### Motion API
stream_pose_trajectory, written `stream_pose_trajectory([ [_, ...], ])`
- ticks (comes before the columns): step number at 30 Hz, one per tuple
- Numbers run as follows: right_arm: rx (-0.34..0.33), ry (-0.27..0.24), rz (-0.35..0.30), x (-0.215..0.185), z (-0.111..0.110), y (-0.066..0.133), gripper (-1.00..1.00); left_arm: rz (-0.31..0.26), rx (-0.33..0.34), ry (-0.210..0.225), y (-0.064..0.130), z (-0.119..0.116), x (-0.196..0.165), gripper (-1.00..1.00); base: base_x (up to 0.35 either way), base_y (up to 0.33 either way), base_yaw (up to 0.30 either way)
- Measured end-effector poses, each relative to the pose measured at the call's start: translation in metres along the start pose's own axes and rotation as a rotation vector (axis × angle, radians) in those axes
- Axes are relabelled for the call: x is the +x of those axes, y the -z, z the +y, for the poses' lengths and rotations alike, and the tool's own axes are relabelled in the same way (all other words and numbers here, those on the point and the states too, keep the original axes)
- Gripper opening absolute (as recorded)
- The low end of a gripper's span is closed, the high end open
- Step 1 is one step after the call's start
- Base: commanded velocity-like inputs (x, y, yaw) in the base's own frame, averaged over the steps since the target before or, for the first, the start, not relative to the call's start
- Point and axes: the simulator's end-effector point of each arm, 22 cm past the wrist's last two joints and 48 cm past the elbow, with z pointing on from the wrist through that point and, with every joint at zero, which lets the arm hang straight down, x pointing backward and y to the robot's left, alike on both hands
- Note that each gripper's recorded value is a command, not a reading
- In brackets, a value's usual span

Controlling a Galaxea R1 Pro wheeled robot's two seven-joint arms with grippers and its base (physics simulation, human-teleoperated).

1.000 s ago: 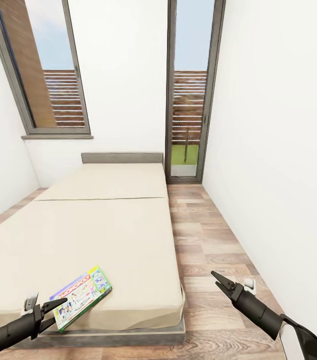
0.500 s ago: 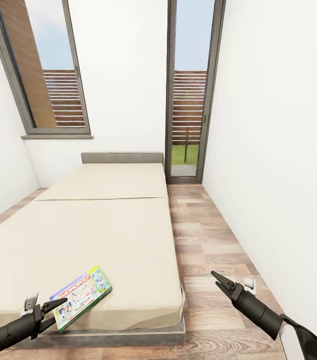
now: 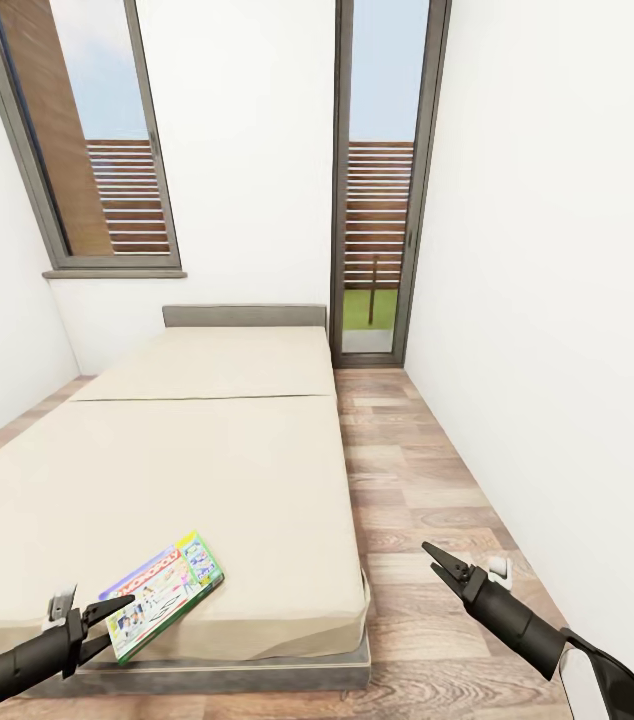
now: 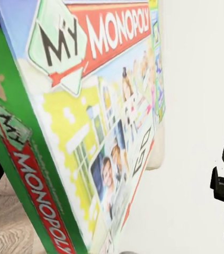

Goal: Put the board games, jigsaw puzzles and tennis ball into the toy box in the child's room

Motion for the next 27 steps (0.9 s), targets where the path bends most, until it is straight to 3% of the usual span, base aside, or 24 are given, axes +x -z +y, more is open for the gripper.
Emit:
stream_pose_trajectory([
  [1, 0.0, 0.0, 0.0, 0.0, 0.0, 0.0, 1.0, 0.0, 0.003, 0.0, 0.0, -0.001, 0.0, 1.0, 0.0, 0.0, 0.0],
  [2, 0.0, 0.0, 0.0, 0.0, 0.0, 0.0, 1.0, 0.0, 0.006, 0.0, 0.0, -0.001, 0.0, -1.0, 0.0, 0.0, 0.0],
  [19, 0.0, 0.0, 0.0, 0.0, 0.0, 0.0, 1.0, 0.0, 0.023, 0.004, 0.0, -0.005, 0.0, -1.0, 0.0, 0.0, 0.0],
  [27, 0.0, 0.0, 0.0, -0.01, 0.015, -0.002, 1.0, -0.002, 0.032, 0.004, 0.004, -0.024, -0.008, -1.0, 0.0, 0.0, 0.0],
])
